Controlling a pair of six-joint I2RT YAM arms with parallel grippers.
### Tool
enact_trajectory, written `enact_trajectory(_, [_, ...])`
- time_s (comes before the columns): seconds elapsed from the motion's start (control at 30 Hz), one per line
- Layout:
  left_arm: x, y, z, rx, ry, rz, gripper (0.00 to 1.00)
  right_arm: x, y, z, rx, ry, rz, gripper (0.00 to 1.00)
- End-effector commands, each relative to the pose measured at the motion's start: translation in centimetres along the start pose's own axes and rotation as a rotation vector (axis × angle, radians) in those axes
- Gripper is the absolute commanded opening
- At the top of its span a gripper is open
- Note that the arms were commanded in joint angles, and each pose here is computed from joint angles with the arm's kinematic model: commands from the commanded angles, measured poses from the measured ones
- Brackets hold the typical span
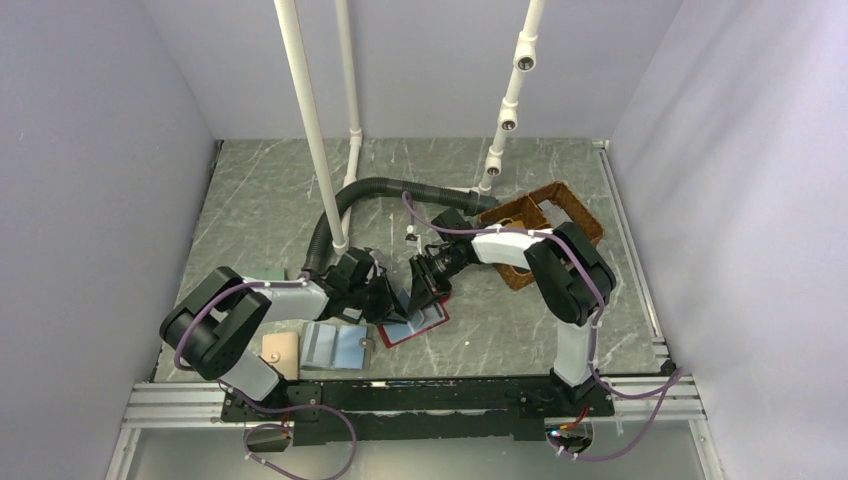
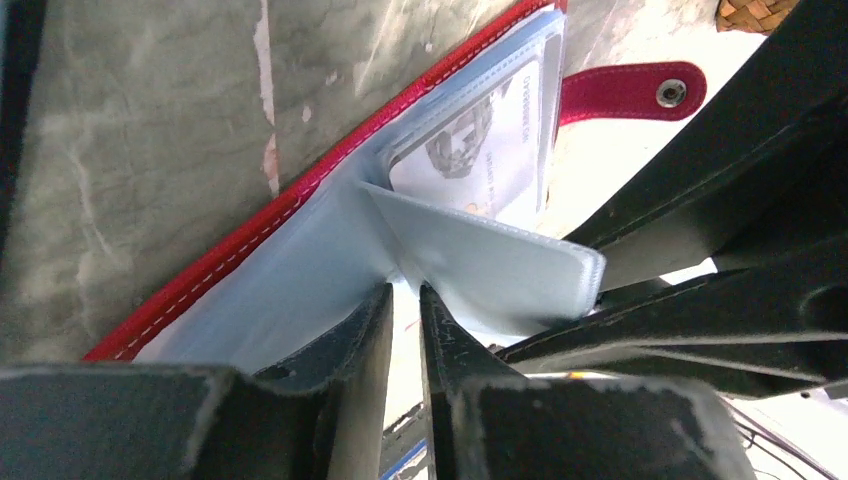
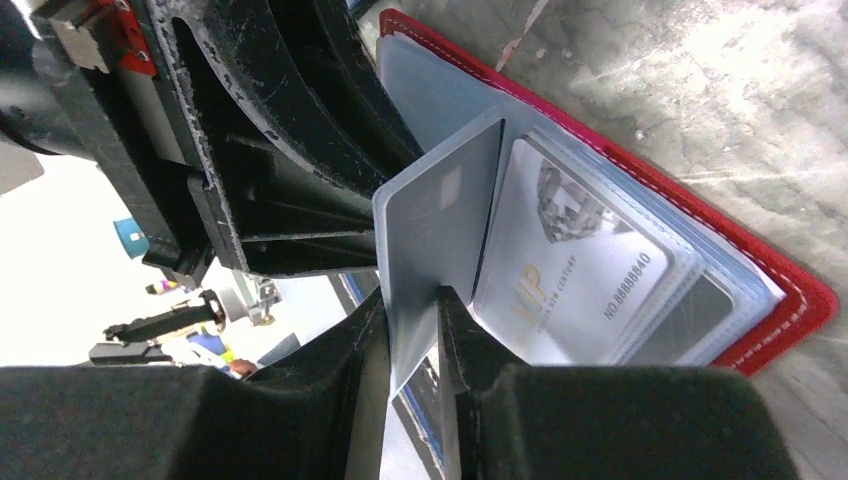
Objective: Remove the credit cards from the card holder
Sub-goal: Remove the credit card from the card holder.
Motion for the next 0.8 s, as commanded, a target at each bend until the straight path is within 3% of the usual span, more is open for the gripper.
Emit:
enact_trajectory(0.0, [0.2, -1.5, -0.1, -0.027, -0.003, 0.116, 0.24, 0.0, 1.8, -0.6, 0.034, 0.002, -0.113, 0.22])
enact_trajectory(0.27, [1.6, -1.4, 0.1, -0.004, -0.033, 0.154, 0.44, 0.1, 1.9, -0.9, 0.055, 0.002, -0.100, 0.20])
enact_trajectory(0.53, [5.5, -1.9, -0.8, 0.073, -0.210, 0.186, 0.65, 0.2, 1.7, -0.7, 0.095, -0.003, -0.050, 0.21])
enact_trajectory(0.77, [6.4, -2.1, -1.7, 0.172, -0.286, 0.202, 0.70, -0.9, 3.0, -0.1, 0.138, 0.047, -0.078, 0.24])
Point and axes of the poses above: each gripper's point midway between its finger pads, its own x axis back along the fingers, its own y axis along the line the jaws close on, z = x × y, the point moved 5 cm from there along x, back along the fingers, and after that the axes turned 1 degree about x, right-handed, at the moved point
